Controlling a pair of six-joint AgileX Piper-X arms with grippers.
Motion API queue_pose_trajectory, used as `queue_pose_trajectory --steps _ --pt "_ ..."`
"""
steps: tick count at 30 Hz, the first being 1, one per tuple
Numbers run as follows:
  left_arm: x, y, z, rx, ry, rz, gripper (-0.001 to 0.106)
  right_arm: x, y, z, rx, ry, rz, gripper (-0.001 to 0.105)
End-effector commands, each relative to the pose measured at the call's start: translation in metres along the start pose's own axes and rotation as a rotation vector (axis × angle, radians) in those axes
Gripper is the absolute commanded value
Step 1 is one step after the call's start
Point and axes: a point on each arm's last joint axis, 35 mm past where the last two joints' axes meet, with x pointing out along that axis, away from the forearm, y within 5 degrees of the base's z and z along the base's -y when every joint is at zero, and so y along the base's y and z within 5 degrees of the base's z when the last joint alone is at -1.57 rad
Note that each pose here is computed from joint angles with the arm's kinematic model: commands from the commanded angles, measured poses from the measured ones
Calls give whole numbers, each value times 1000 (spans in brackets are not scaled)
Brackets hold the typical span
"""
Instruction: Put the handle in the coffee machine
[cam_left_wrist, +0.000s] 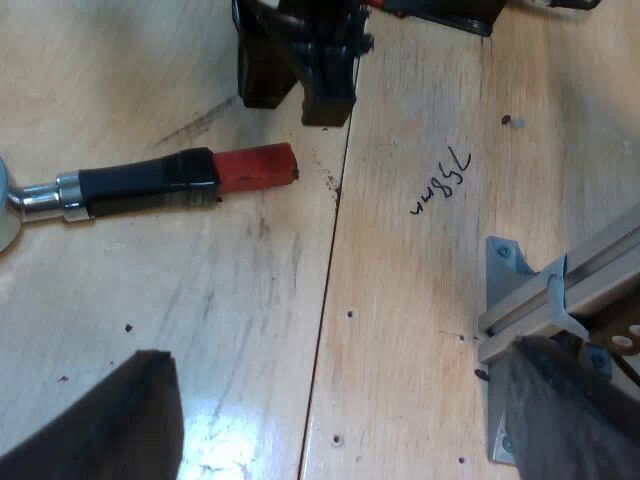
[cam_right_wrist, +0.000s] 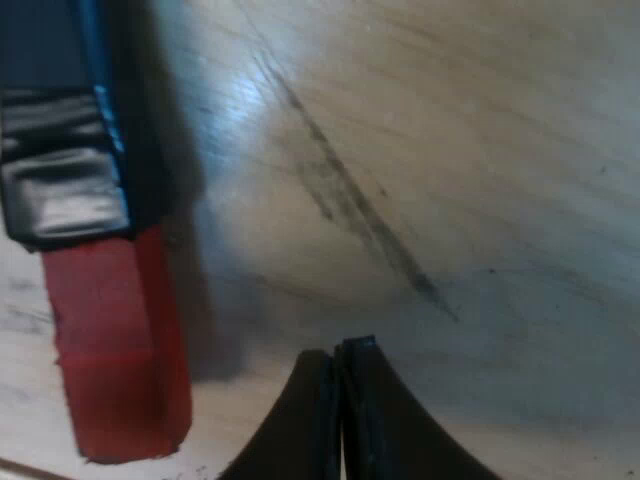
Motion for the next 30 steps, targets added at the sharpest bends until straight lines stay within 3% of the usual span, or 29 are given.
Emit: queue_pose_trajectory --steps 1,12,24,30 --pt "-1 -1 0 7 -3 -8 68 11 1 1 1 46 -22 0" --pt "-1 -1 0 7 -3 -8 68 26 8 11 23 44 52 0" --pt "-1 -1 0 32 -2 6 68 25 18 26 140 -41 216 0" --pt "-4 5 -1 4 2 95 68 25 21 29 184 -62 261 0"
